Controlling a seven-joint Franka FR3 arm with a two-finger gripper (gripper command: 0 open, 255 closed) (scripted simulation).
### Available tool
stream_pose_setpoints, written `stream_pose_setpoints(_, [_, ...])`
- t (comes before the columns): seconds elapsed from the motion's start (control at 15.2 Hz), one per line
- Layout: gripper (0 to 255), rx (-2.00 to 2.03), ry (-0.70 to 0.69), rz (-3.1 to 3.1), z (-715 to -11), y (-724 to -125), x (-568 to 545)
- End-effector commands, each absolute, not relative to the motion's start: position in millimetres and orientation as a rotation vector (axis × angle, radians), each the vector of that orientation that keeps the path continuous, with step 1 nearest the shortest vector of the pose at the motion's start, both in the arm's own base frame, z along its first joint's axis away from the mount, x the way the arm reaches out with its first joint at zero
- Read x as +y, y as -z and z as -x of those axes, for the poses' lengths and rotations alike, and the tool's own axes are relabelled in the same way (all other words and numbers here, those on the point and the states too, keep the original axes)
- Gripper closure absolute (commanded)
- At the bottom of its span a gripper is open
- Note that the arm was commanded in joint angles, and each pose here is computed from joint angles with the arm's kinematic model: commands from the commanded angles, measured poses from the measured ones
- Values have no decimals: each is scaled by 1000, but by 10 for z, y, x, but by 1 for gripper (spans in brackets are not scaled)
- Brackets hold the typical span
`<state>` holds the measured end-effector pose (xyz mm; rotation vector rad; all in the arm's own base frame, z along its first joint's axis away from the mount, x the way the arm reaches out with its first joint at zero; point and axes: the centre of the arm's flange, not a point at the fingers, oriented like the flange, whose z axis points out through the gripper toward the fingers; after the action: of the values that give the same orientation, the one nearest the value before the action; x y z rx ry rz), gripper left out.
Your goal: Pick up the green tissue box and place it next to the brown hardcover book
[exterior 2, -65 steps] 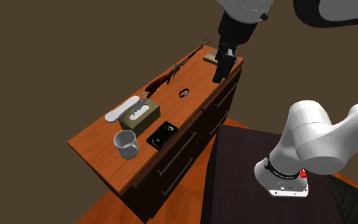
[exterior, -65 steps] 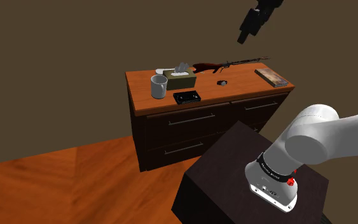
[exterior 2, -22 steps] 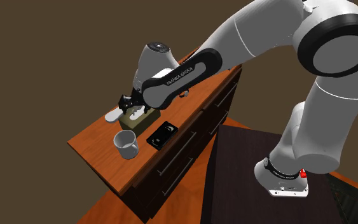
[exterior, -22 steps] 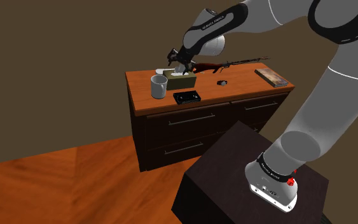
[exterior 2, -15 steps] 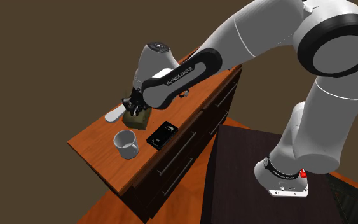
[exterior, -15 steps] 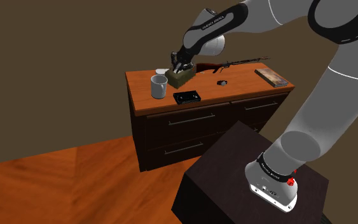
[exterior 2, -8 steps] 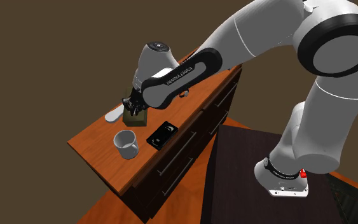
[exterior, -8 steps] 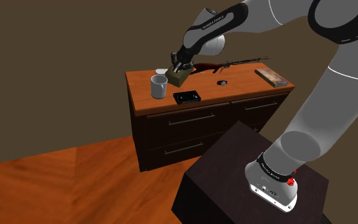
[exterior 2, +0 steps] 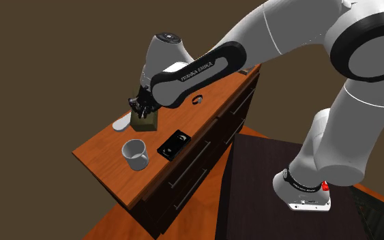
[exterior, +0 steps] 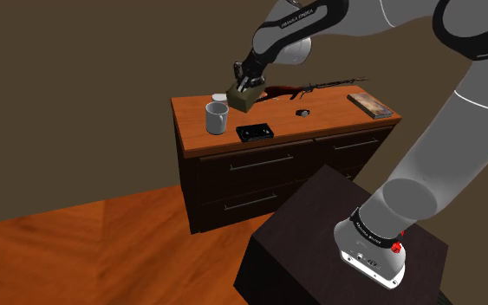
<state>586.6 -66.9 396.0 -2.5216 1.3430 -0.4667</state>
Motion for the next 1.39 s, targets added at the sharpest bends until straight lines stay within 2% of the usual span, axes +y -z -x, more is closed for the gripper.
stream_pose_setpoints(0.0, [255,1343,467,2522,-5858,-4070,-668])
stream_pose_setpoints(1.32, [255,1343,467,2522,-5858,-5126,-668])
